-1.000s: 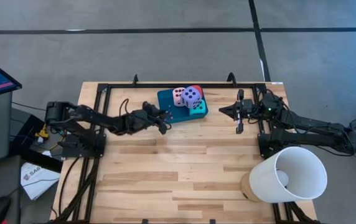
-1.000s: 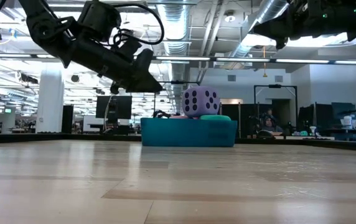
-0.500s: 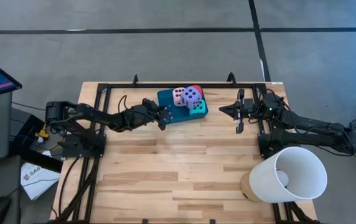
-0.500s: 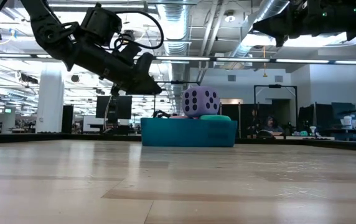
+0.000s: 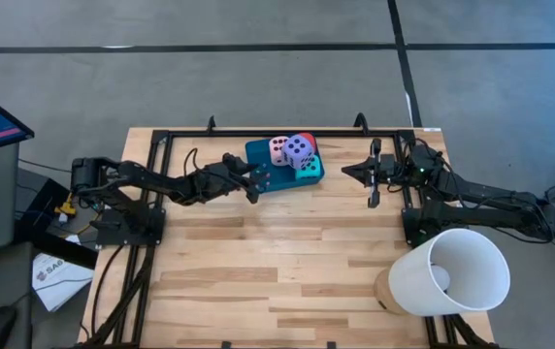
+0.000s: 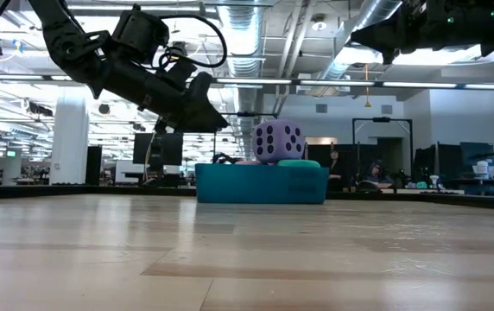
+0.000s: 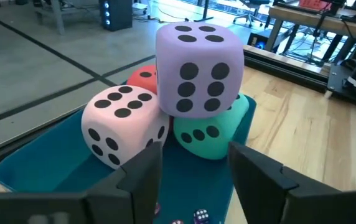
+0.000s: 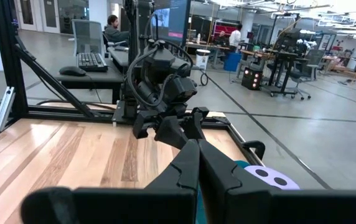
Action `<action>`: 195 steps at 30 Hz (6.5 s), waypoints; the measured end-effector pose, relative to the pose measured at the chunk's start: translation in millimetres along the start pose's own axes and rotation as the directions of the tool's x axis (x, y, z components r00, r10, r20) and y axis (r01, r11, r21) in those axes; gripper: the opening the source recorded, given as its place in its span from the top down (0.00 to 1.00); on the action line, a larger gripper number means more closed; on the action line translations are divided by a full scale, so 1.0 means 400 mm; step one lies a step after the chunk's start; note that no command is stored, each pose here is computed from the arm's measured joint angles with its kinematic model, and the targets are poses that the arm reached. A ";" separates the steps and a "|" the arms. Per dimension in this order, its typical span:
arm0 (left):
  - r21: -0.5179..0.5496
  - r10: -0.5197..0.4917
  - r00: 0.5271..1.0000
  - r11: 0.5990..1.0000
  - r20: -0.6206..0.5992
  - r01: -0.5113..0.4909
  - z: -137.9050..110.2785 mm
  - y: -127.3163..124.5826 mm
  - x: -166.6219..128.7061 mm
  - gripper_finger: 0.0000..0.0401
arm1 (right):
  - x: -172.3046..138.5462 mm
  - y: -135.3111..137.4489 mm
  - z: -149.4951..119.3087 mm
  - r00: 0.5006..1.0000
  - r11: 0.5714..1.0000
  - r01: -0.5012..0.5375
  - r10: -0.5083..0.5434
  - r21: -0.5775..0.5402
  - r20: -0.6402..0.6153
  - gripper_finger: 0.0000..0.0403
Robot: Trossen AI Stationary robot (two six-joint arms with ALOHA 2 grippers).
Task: Pick & Place Dice
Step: Return to Home Position
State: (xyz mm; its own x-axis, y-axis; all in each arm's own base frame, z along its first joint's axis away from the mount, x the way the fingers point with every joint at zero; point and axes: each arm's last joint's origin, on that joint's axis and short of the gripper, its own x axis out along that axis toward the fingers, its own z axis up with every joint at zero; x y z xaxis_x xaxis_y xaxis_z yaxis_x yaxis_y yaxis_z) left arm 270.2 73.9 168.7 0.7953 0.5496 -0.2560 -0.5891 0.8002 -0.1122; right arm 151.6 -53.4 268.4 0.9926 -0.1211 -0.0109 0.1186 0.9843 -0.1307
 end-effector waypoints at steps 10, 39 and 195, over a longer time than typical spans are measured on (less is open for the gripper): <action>0.002 -0.003 1.000 1.000 0.000 0.003 0.000 -0.002 0.000 0.70 | 0.000 0.000 0.000 1.000 1.000 0.000 0.000 0.001 -0.001 1.00; 0.142 -0.405 0.914 0.903 -0.032 0.405 -0.005 -0.153 -0.089 1.00 | 0.000 0.000 -0.001 1.000 1.000 0.000 0.000 0.004 -0.002 1.00; 0.270 -0.530 0.826 0.837 0.189 0.475 -0.105 0.110 -0.441 1.00 | -0.031 0.007 0.008 1.000 1.000 0.001 -0.001 -0.004 -0.001 1.00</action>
State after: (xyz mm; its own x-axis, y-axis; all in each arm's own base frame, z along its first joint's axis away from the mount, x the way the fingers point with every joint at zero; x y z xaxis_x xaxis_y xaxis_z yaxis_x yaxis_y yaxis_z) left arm 97.7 2.1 168.4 0.9967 0.0751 0.0297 -0.0763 0.9961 0.0441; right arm 139.6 -48.7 271.3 0.9924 -0.1221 -0.0116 0.1195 0.9836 -0.1351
